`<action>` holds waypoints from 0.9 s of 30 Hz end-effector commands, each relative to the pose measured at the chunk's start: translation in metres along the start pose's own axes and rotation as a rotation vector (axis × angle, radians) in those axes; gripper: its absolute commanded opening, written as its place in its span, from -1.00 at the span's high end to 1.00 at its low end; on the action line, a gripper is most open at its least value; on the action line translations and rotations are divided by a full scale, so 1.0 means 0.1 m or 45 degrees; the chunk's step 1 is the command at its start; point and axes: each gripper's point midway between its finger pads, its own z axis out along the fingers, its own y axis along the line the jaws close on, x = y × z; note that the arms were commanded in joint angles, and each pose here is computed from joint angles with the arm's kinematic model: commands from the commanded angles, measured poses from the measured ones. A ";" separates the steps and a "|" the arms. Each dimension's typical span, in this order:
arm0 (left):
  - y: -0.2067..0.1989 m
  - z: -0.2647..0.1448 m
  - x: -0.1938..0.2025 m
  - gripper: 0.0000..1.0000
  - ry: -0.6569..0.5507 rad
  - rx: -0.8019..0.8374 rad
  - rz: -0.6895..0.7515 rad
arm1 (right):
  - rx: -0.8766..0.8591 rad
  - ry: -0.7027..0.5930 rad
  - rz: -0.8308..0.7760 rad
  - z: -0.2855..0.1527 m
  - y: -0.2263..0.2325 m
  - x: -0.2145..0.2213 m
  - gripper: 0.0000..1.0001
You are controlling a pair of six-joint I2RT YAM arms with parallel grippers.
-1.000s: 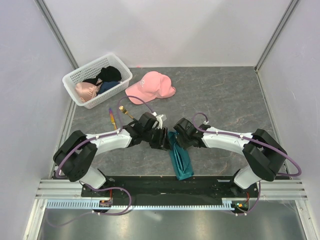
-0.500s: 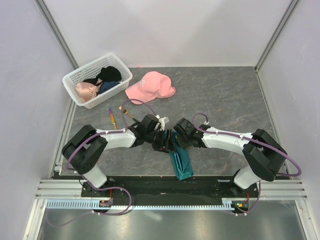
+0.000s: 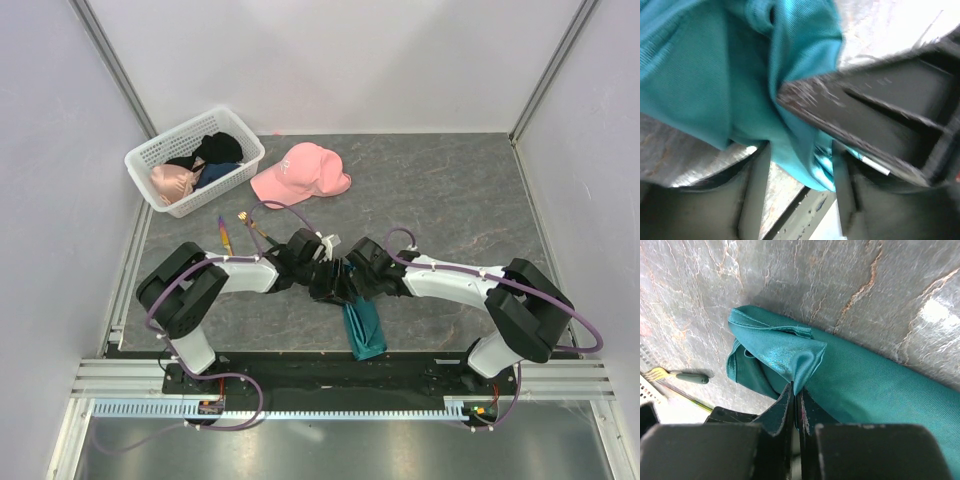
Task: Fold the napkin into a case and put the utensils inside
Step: Fold the 2/3-rectangle-folded napkin at the center of the board.
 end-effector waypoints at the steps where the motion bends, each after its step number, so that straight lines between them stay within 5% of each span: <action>1: 0.00 0.10 -0.08 0.19 -0.012 -0.009 -0.020 | -0.030 0.023 -0.004 -0.07 0.03 0.04 0.78; 6: 0.10 0.10 -0.02 0.71 0.003 -0.049 -0.014 | -0.011 0.024 -0.199 -0.09 -0.06 -0.01 0.54; 7: 0.10 0.10 -0.01 0.74 0.008 -0.049 -0.010 | -0.027 0.002 -0.303 -0.13 -0.02 -0.06 0.34; 15: 0.02 0.06 -0.01 0.79 0.018 -0.022 -0.003 | -0.021 -0.125 -0.862 -0.40 0.19 -0.45 -0.46; 18: -0.04 0.05 -0.03 0.79 0.016 -0.008 0.003 | -0.045 -0.122 -0.921 -0.44 0.24 -0.50 -0.70; 27: -0.06 0.04 -0.04 0.81 0.021 -0.010 0.006 | -0.066 -0.015 -0.946 -0.30 0.17 -0.49 -0.72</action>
